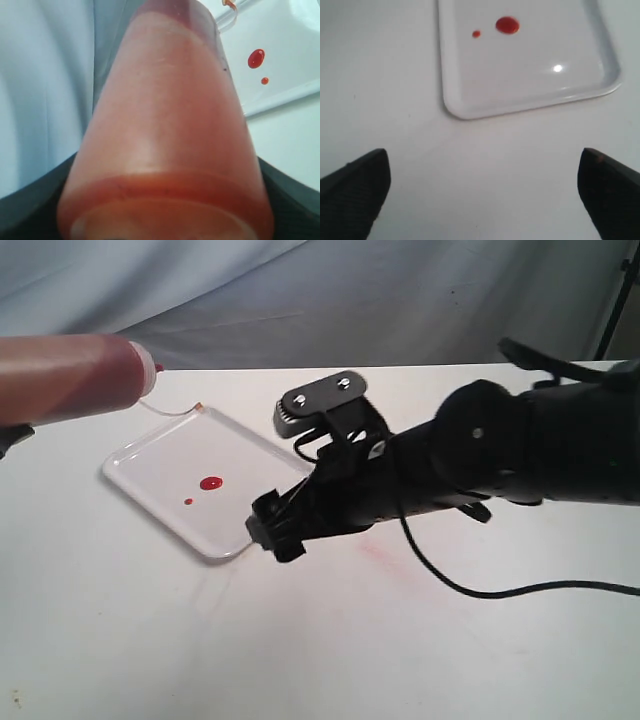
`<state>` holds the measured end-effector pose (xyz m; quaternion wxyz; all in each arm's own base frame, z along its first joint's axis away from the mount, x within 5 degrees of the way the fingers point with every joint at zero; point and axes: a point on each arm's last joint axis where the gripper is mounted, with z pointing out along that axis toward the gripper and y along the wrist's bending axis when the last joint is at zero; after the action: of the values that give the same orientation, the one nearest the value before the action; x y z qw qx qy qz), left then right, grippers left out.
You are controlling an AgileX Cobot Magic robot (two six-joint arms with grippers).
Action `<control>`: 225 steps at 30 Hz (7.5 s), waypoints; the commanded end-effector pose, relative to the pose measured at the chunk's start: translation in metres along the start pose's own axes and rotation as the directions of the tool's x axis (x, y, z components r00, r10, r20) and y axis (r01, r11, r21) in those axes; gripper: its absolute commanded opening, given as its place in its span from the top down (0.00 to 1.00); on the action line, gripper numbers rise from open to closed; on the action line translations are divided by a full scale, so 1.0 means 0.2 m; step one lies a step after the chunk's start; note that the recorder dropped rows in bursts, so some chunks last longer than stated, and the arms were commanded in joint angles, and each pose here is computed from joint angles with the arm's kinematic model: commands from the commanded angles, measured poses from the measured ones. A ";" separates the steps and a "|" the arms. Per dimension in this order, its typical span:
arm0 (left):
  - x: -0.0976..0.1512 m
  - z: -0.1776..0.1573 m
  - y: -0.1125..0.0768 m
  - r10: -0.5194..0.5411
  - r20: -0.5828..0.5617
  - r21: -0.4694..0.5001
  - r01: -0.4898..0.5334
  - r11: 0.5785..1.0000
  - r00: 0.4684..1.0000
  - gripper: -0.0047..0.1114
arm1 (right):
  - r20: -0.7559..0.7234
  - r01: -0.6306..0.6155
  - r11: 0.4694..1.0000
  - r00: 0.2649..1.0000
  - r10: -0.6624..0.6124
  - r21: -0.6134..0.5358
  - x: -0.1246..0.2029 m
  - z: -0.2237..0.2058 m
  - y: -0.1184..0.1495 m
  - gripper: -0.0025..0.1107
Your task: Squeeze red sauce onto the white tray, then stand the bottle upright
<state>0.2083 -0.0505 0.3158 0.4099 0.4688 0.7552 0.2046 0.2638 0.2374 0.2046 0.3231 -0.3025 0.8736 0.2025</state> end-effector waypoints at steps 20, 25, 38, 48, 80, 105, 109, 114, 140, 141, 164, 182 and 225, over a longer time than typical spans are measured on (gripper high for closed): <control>-0.10 -0.04 -0.02 0.029 0.125 -0.017 -0.027 0.999 0.992 0.96 | 0.347 -0.480 0.868 0.841 0.415 0.124 0.27 -0.39 -0.12 0.17; -0.10 -0.04 -0.02 0.029 0.125 -0.017 -0.027 0.999 0.992 0.96 | 0.407 -0.546 0.838 0.768 0.495 0.010 0.23 -0.45 -0.09 0.17; -0.10 -0.04 -0.02 0.029 0.126 -0.018 -0.027 0.999 0.992 0.96 | 0.270 -0.563 0.550 0.504 0.820 -0.617 0.15 -0.24 0.15 0.17; -0.10 -0.04 -0.02 0.029 0.128 -0.019 -0.027 0.999 0.991 0.96 | -0.042 -0.704 0.181 0.288 0.957 -0.687 0.34 0.26 0.18 0.17; -0.09 -0.04 -0.02 0.036 0.120 -0.019 -0.034 0.999 0.992 0.96 | -0.115 -0.473 0.037 0.289 0.951 -0.880 -0.15 0.39 0.38 0.27; -0.09 -0.04 -0.02 0.032 0.121 -0.017 -0.031 0.999 0.992 0.96 | -0.175 -0.400 -0.067 0.241 0.955 -0.914 -0.35 0.34 0.44 0.27; -0.10 -0.04 -0.02 0.033 0.123 -0.018 -0.031 0.999 0.992 0.96 | -0.163 -0.374 -0.075 0.210 0.964 -0.924 -0.37 0.33 0.43 0.27; -0.09 -0.04 -0.02 0.033 0.121 -0.017 -0.031 0.999 0.992 0.96 | -0.107 -0.368 -0.040 0.162 0.981 -0.929 -0.38 0.34 0.40 0.27; -0.10 -0.04 -0.02 0.030 0.123 0.000 -0.031 1.000 0.992 0.96 | 0.104 -0.255 0.171 0.256 0.961 -0.952 -0.53 0.29 0.37 0.63; -0.10 -0.04 -0.03 0.026 0.125 0.002 -0.027 1.000 0.992 0.96 | 0.126 -0.259 0.198 0.270 0.955 -0.945 -0.53 0.29 0.37 0.68; -0.11 -0.04 -0.05 -0.078 0.159 0.064 0.068 0.996 0.984 0.96 | 0.662 0.330 0.743 0.723 0.197 -0.582 -0.51 0.22 0.29 0.95; -0.21 0.14 -0.09 -0.399 0.217 0.203 0.359 0.911 0.891 0.91 | 0.469 0.596 0.755 0.768 -0.435 -0.275 -0.50 -0.04 0.29 0.98; -0.43 0.14 -0.29 -0.445 0.305 0.363 0.329 0.871 0.842 0.35 | 0.332 0.503 0.840 0.843 -0.424 -0.204 -0.30 -0.08 0.06 0.98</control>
<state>0.2172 -0.1430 0.2774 0.4405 0.4030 0.7977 -0.0846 0.2827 0.2742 0.2805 0.4552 -0.5066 0.6653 0.3057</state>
